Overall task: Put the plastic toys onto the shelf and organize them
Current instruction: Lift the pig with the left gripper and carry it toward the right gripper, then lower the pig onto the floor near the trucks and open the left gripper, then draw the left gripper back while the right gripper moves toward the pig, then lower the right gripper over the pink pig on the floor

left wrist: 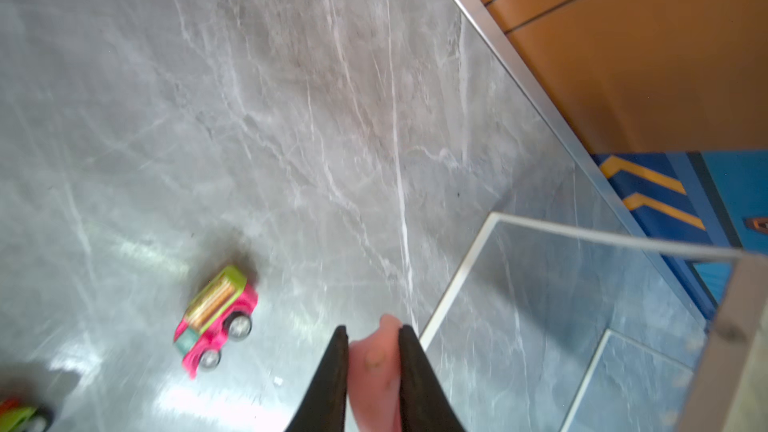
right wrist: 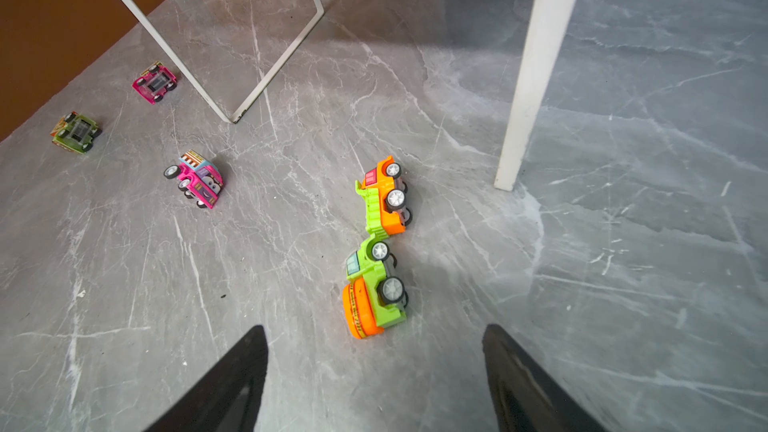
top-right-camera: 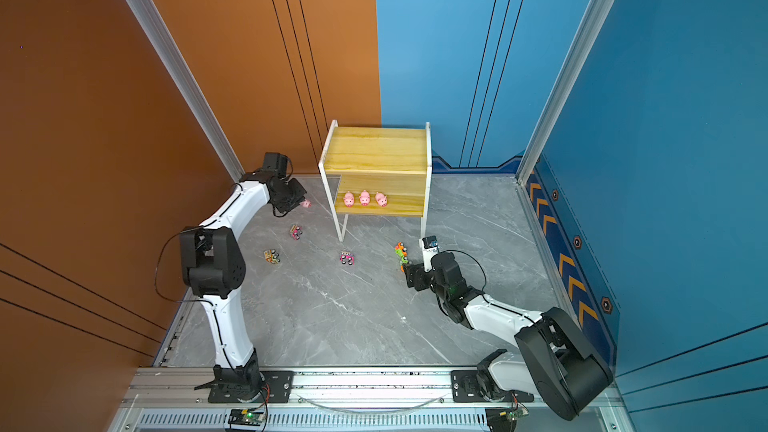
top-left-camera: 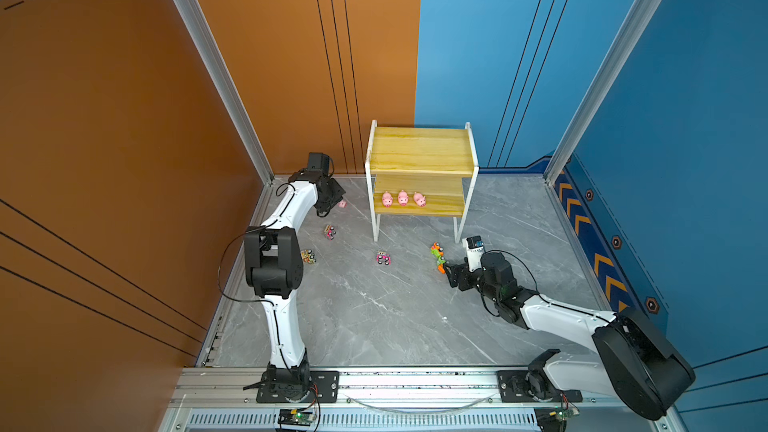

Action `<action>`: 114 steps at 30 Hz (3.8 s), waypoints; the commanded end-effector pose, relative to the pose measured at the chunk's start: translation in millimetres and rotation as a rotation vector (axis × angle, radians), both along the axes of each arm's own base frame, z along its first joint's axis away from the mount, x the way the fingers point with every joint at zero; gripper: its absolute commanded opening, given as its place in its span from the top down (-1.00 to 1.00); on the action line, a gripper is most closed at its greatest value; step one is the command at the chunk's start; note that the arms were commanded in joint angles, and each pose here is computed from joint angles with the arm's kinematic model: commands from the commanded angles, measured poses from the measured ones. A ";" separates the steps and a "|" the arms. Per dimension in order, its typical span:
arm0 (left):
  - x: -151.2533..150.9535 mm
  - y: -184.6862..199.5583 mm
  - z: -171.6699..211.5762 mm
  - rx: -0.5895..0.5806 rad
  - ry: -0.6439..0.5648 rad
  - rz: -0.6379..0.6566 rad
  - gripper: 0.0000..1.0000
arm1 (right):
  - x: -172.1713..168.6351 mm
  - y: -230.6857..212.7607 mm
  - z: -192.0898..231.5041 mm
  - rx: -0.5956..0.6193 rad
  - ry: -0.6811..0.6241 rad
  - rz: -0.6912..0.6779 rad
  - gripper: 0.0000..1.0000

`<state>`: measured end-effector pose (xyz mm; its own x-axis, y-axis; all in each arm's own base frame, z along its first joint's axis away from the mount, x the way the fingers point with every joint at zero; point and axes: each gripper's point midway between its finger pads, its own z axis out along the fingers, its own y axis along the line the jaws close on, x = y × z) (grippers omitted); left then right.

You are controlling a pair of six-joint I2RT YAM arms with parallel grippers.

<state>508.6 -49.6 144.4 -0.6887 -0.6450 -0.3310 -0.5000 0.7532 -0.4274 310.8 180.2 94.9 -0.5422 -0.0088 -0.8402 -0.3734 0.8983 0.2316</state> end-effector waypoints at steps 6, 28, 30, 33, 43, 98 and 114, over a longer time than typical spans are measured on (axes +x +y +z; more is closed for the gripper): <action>-99.6 -39.8 6.1 -0.011 0.008 -0.181 0.55 | 6.8 -13.8 34.1 0.012 -0.036 -0.094 -0.59; -213.9 -257.7 -49.9 0.014 -0.117 -0.816 0.50 | -31.0 -50.7 36.8 -0.021 0.063 -0.204 -0.59; -213.2 -264.5 -61.1 0.026 -0.096 -0.843 0.50 | -31.9 -51.2 34.8 -0.023 0.065 -0.204 -0.58; -208.2 -270.6 -75.5 0.041 -0.074 -0.856 0.49 | -33.9 -50.5 32.1 -0.023 0.070 -0.198 -0.59; -200.9 -281.1 -104.8 0.045 -0.023 -0.890 0.42 | -38.1 -42.8 19.6 -0.036 0.092 -0.167 -0.59; -196.3 -146.2 37.7 0.124 -0.259 -0.776 -0.60 | -58.9 112.1 28.9 -0.007 -0.321 -0.203 -0.59; -184.2 -138.2 31.2 0.148 -0.269 -0.789 -0.59 | -72.9 93.2 -19.7 -0.041 -0.379 -0.182 -0.61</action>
<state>317.5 -190.1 165.2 -0.8185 0.0560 -0.5718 0.2862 0.9027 -0.3213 230.9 268.4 62.2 -0.2517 -0.0386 -0.9670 -0.2800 0.9594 0.0345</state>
